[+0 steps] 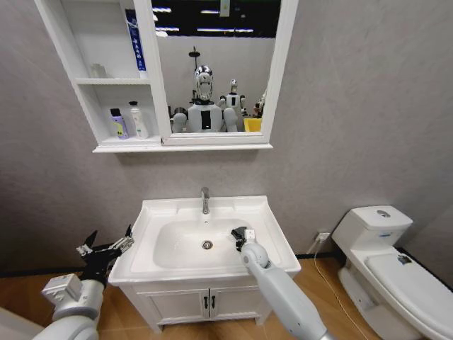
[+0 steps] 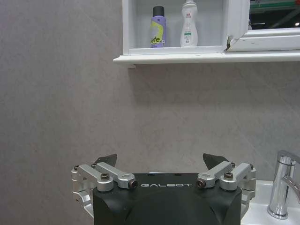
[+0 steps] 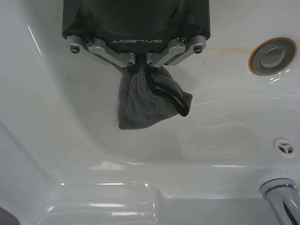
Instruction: Move facial cleanser and shampoo from washbasin to cabinet, then wipe washbasin with towel.
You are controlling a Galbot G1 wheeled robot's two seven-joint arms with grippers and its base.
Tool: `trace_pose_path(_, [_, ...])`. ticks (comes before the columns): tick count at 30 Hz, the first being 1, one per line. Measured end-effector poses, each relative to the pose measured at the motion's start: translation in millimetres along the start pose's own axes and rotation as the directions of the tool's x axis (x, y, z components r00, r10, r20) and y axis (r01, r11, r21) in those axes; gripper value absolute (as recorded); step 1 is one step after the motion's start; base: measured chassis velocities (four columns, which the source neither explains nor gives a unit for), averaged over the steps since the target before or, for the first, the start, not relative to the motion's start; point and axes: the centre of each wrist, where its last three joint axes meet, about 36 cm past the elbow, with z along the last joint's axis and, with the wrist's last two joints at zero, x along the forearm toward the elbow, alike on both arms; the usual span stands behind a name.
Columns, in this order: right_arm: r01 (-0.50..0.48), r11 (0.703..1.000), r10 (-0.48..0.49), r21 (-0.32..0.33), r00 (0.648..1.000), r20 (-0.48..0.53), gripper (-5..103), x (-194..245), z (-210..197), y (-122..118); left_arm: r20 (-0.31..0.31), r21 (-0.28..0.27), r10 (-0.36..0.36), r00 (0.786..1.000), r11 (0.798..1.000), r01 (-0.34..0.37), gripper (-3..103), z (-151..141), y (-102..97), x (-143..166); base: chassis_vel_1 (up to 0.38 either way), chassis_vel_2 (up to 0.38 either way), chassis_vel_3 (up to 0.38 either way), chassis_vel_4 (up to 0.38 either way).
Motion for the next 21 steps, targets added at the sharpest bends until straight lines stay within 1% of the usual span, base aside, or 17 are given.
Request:
trace_pose_path(9, [0.016, 1.000, -0.016, 0.012, 1.000, 0.005, 5, -13.8, 2.7, 14.0, 0.000, 0.000, 0.000, 1.000, 1.000, 0.000, 100, 0.0, 0.0, 0.0, 0.000, 0.000, 0.000, 0.000])
trace_pose_path(16, [0.040, 0.999, -0.040, 0.023, 0.999, 0.004, 5, -24.8, 2.8, 29.4, 0.000, 0.000, 0.000, 1.000, 1.000, 0.000, 100, 0.0, 0.0, 0.0, 0.000, 0.000, 0.000, 0.000])
trace_pose_path(21, [0.050, 0.999, -0.050, 0.022, 0.999, 0.005, 5, -29.7, 1.2, 34.9, 0.000, 0.000, 0.000, 1.000, 1.000, 0.000, 100, 0.0, 0.0, 0.0, 0.000, 0.000, 0.000, 0.000])
